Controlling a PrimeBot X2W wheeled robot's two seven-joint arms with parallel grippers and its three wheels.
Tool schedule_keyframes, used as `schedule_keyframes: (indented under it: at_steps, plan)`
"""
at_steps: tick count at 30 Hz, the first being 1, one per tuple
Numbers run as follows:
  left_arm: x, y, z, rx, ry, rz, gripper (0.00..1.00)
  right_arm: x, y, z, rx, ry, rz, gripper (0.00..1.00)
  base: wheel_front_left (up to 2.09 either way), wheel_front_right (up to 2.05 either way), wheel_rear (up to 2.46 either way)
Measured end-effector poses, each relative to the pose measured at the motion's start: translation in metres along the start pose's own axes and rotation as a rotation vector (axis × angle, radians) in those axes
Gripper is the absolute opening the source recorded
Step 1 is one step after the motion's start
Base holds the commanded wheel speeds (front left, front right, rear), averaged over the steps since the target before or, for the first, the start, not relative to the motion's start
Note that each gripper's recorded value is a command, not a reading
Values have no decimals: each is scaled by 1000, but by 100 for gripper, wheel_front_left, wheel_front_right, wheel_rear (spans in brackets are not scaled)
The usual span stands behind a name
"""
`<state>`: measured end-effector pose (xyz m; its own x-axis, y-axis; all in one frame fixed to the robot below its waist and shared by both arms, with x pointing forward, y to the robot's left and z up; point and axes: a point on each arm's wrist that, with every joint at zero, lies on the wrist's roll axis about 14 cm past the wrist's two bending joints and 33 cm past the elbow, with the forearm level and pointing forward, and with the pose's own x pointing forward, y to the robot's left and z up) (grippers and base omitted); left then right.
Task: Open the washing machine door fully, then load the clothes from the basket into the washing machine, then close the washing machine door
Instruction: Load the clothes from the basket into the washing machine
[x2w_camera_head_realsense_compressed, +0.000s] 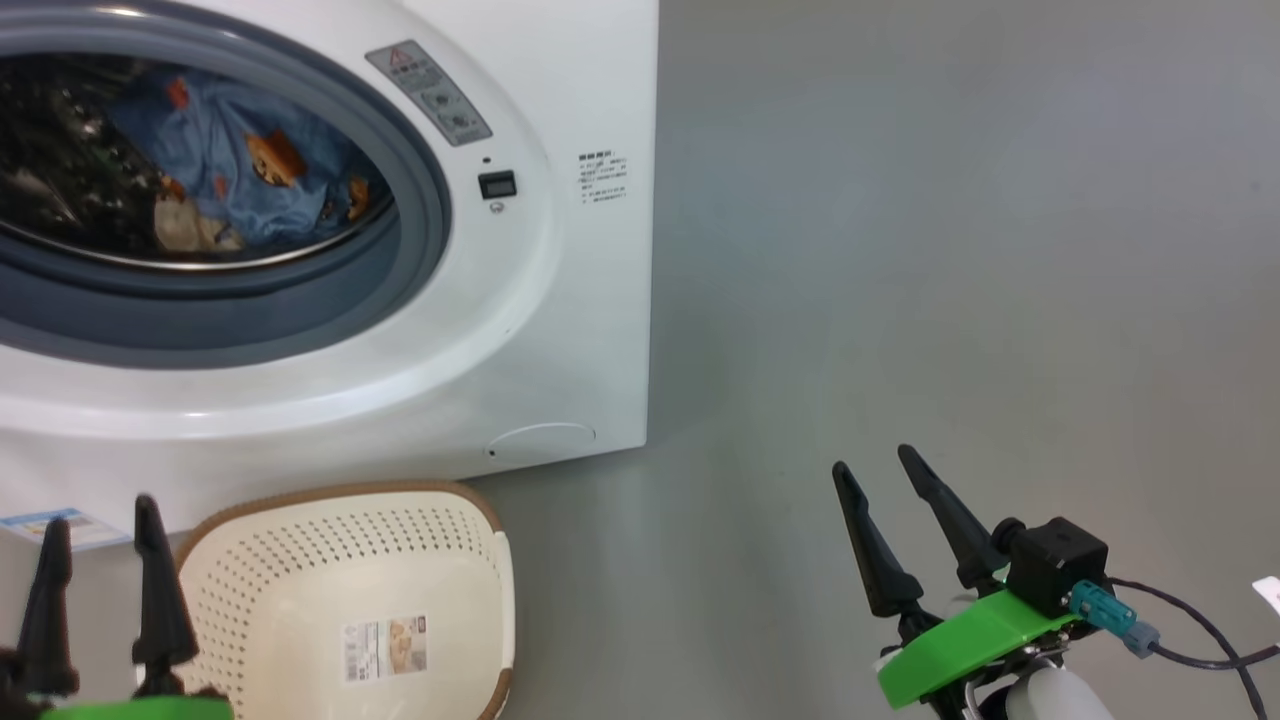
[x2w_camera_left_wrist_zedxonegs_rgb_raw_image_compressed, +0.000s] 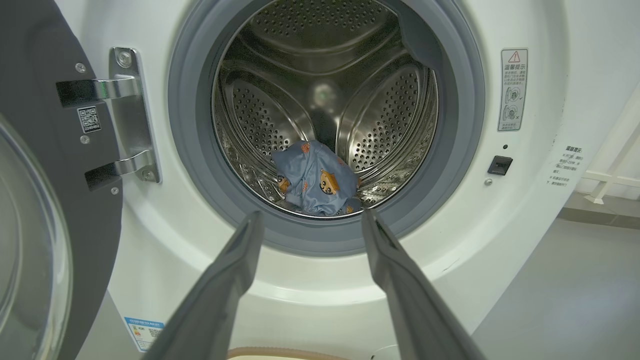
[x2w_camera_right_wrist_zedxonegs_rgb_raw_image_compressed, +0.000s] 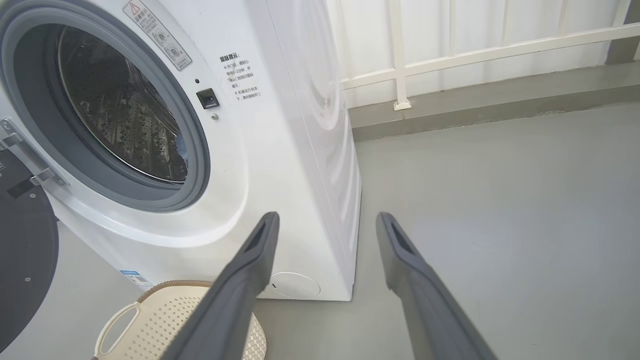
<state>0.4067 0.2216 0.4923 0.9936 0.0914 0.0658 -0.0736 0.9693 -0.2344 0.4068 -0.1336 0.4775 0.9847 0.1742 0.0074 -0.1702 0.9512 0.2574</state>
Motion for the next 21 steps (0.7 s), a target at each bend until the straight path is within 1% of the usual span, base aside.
schedule_keyframes:
  at_steps: [6, 12, 17, 21]
  plan:
    - [-26, 9, -3, 23, 27, 44, 100, -12, 2, 9, -13, -24, -1, 100, 0, 0, 0]
    - [-43, 1, -5, 33, 41, 29, 100, -18, 4, 24, -19, -65, 1, 100, 0, 0, 0]
    - [-56, -2, -7, 46, 58, 27, 100, -29, 3, 23, -17, -64, -8, 100, 0, 0, 0]
    - [-63, -4, -7, 59, 62, 20, 100, -30, 4, 30, -33, -84, -4, 100, 0, 0, 0]
